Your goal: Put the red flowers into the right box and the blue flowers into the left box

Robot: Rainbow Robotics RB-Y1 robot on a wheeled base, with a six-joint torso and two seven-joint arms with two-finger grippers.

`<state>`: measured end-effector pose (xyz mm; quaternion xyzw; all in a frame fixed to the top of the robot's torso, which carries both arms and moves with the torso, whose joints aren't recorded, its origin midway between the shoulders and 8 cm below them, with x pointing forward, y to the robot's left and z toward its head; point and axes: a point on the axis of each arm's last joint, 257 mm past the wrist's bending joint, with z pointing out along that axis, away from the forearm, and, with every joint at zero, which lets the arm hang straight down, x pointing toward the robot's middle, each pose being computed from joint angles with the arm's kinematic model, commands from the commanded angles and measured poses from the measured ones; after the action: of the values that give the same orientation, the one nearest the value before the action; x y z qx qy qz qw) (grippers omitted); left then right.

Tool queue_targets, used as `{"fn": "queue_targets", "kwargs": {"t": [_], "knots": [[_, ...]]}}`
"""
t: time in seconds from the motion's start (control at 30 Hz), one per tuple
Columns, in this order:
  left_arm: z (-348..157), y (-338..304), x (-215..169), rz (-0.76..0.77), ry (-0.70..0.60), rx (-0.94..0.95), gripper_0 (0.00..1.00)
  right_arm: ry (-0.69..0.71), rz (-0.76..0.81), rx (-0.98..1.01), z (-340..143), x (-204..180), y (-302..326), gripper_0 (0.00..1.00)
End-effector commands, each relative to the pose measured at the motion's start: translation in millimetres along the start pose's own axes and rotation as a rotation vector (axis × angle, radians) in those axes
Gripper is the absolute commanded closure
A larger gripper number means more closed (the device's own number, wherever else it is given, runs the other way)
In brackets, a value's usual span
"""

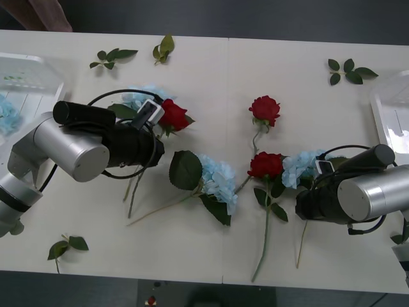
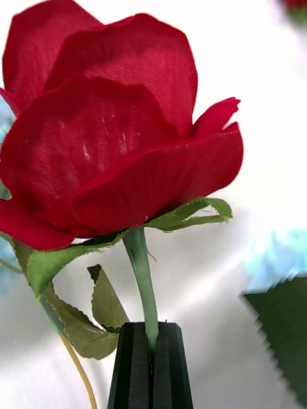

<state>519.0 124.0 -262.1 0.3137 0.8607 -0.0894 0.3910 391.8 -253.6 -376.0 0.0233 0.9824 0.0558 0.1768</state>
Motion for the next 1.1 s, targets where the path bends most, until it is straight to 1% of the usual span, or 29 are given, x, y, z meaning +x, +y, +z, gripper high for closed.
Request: {"fn": "queue_targets", "kwargs": {"t": [0.03,0.3,0.47,0.67,0.77,0.8,0.83,0.87,0.9,0.93,1.1], "knots": [[-21.3,-7.3,-44.6,-0.093,-0.089,0.011,1.00,-0.023,-0.043,-0.004,-2.9,-7.8,6.0,1.00],[-44.3,-29.4,-75.8,-0.275,-0.160,0.065,1.00,-0.036,-0.062,-0.001,-6.1,-11.5,5.9,1.00],[-65.3,-33.6,-102.7,-0.382,-0.225,0.090,1.00,-0.071,-0.081,-0.003,-26.1,-24.6,4.0,1.00],[-82.7,-32.2,-135.3,-0.514,-0.282,0.114,1.00,-0.080,-0.068,-0.003,-42.0,-31.3,-4.3,1.00],[-89.1,-27.4,-146.6,-0.557,-0.311,0.104,1.00,-0.081,-0.062,-0.001,-47.6,-33.0,-8.8,1.00],[-91.9,-25.3,-151.6,-0.578,-0.327,0.097,1.00,-0.081,-0.065,0.001,-48.5,-33.2,-9.9,0.96],[-93.5,-22.9,-154.1,-0.593,-0.337,0.091,1.00,-0.080,-0.067,0.002,-48.8,-33.2,-10.8,0.84],[-95.7,-21.1,-157.4,-0.612,-0.349,0.088,1.00,-0.082,-0.071,0.005,-49.4,-33.7,-11.8,0.49],[-97.3,-19.3,-159.3,-0.626,-0.357,0.085,1.00,-0.084,-0.074,0.008,-50.4,-34.5,-13.2,0.18],[-98.4,-17.4,-160.2,-0.640,-0.364,0.081,1.00,-0.085,-0.077,0.007,-50.9,-34.8,-13.2,0.00],[-104.9,-8.1,-169.0,-0.705,-0.404,0.064,1.00,-0.086,-0.101,0.005,-56.6,-35.5,-12.6,0.00]]}}
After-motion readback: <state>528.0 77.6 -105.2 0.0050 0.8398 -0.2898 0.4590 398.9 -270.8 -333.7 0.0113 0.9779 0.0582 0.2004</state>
